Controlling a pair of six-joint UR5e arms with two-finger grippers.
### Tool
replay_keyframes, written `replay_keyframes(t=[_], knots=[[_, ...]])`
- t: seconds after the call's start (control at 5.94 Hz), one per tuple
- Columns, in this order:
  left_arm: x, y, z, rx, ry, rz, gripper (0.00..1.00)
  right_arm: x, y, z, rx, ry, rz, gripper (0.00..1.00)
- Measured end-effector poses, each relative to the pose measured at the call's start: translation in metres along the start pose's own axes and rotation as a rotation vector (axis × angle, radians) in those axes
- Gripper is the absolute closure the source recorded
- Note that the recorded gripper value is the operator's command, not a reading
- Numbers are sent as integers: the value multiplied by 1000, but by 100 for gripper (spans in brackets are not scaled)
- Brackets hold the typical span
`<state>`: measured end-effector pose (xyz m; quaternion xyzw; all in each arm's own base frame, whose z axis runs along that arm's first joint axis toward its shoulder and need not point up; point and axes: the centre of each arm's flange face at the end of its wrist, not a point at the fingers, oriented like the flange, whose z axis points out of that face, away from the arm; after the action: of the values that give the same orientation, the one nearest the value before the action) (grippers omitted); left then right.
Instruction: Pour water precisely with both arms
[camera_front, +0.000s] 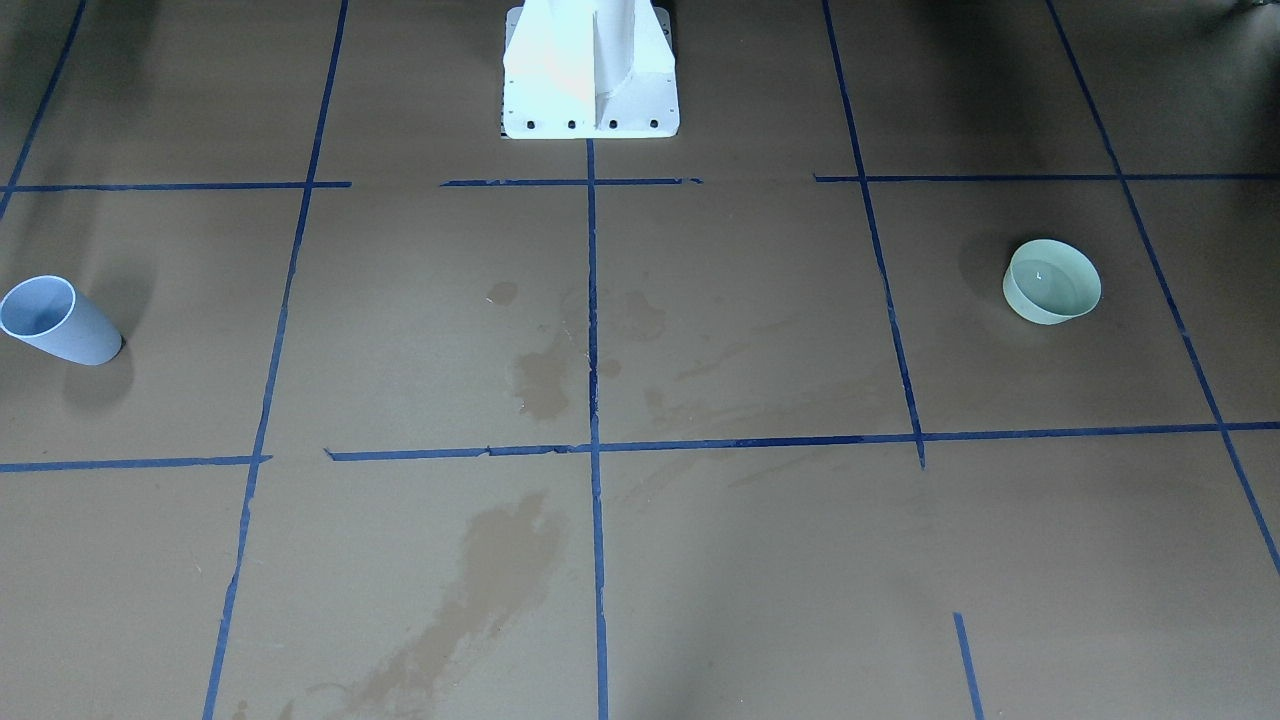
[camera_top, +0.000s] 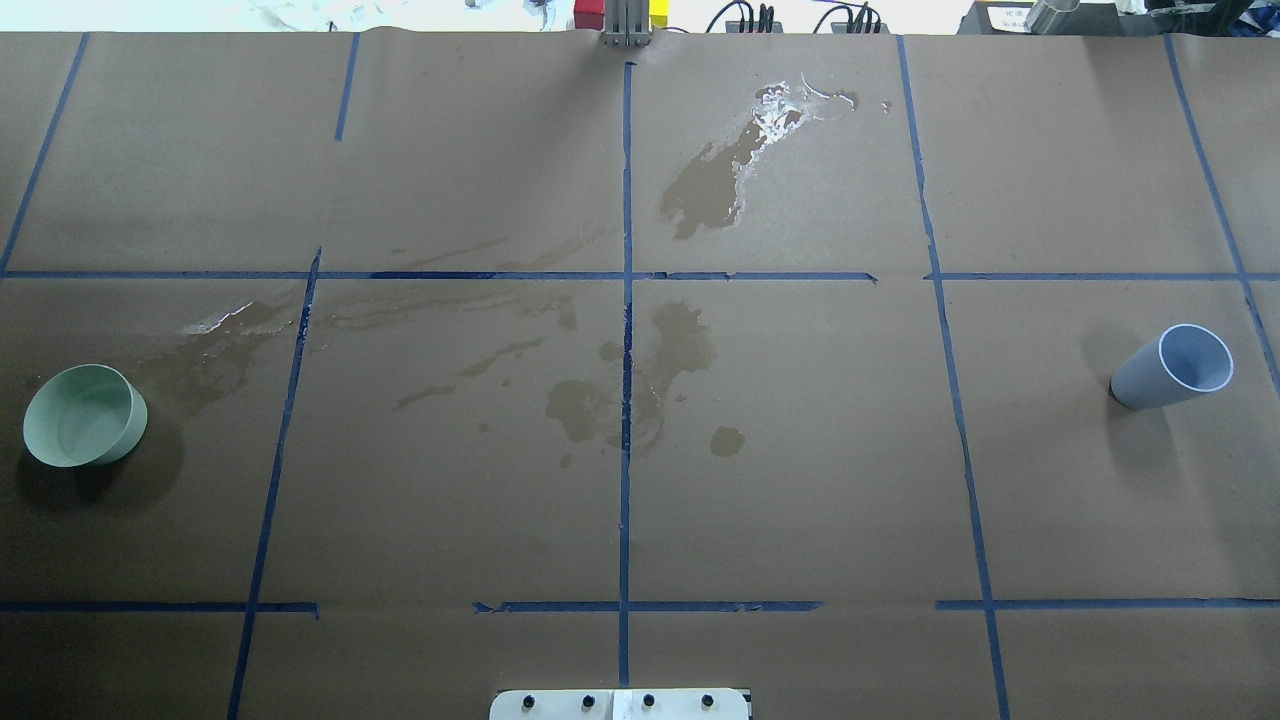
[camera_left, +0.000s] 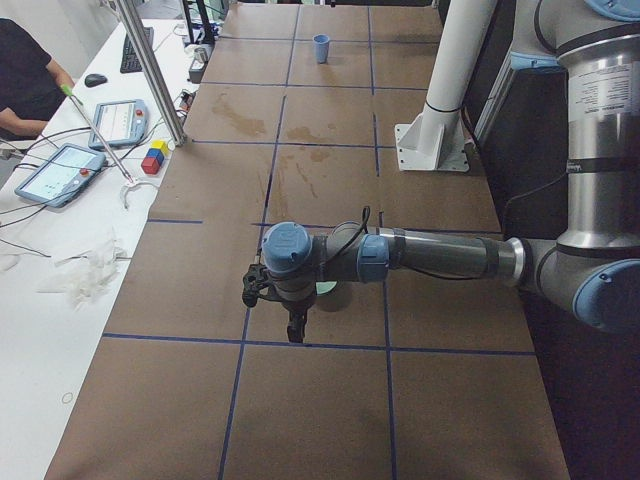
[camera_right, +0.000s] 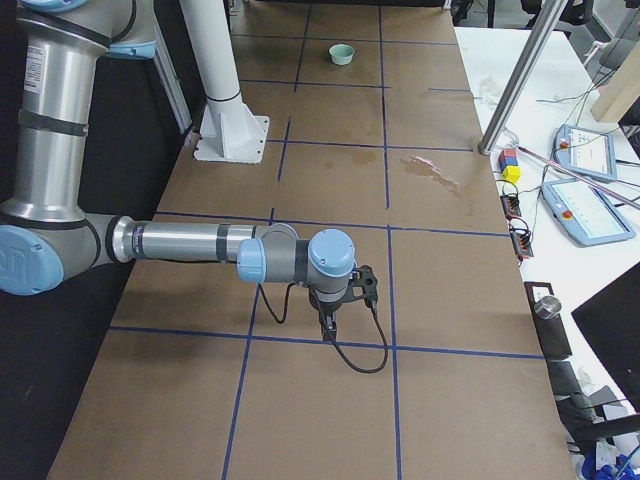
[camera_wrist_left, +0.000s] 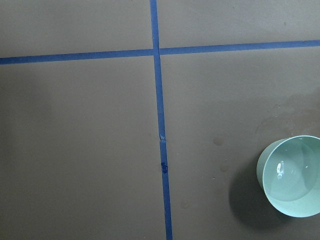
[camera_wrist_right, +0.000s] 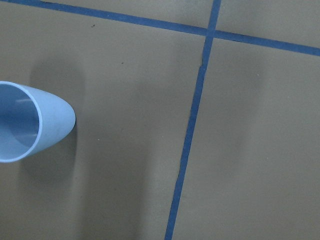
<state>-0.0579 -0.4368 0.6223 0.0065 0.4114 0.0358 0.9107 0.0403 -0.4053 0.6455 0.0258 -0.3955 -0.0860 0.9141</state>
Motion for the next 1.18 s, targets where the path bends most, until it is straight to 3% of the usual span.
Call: replay_keyframes(t=[1.18], knots=[[-3,8,4,-5,-12,-1,0,-5,-2,-5,18,-1,-9,0]])
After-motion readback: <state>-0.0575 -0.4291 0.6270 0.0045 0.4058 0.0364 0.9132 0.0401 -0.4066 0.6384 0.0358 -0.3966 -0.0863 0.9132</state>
